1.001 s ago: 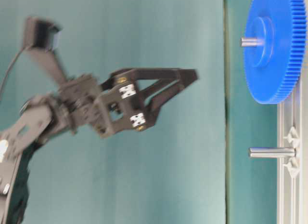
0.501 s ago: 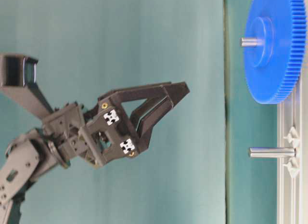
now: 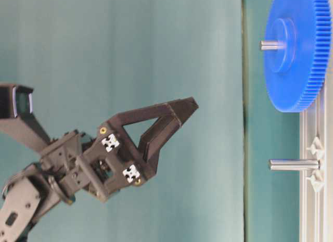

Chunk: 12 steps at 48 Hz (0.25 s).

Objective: Insert the large gear onto the shaft.
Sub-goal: 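Open the left gripper and withdraw it from the seated gear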

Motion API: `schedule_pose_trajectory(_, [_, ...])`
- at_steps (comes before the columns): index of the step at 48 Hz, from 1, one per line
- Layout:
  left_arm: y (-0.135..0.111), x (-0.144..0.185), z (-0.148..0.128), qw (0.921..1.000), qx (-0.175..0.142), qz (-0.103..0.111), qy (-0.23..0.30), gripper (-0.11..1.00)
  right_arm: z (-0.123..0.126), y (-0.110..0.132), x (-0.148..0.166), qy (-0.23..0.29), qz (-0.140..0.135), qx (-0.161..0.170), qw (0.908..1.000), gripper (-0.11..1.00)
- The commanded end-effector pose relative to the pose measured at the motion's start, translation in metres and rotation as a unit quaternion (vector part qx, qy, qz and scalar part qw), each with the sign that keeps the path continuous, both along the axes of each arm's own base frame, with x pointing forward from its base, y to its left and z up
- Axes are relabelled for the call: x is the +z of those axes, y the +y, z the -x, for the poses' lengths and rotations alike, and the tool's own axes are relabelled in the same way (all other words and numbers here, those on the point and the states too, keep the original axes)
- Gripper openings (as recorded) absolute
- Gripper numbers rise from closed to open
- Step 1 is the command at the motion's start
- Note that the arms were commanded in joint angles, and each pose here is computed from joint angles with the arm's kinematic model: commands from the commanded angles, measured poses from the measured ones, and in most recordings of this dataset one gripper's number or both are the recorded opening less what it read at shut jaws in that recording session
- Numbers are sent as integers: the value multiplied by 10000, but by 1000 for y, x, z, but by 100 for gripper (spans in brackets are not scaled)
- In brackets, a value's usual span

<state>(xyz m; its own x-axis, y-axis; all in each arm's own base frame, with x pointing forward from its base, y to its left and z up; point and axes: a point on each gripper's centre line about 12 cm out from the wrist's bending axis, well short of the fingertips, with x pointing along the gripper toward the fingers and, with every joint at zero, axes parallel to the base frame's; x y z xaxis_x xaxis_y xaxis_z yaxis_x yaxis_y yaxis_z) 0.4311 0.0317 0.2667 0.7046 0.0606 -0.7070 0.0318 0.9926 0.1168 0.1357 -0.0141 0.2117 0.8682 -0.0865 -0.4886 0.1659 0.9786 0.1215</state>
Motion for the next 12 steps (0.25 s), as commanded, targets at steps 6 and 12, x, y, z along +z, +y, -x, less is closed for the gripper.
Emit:
schedule_pose_trajectory(6, [-2,16,4,9991,108,108,-386,89,-1,-1,5,-63,-19,-34,10000,10])
schedule_pose_trajectory(12, [-6,16,3,9988,84,134,-472,89,-1,-1,6,-79,-17,-34,10000,9])
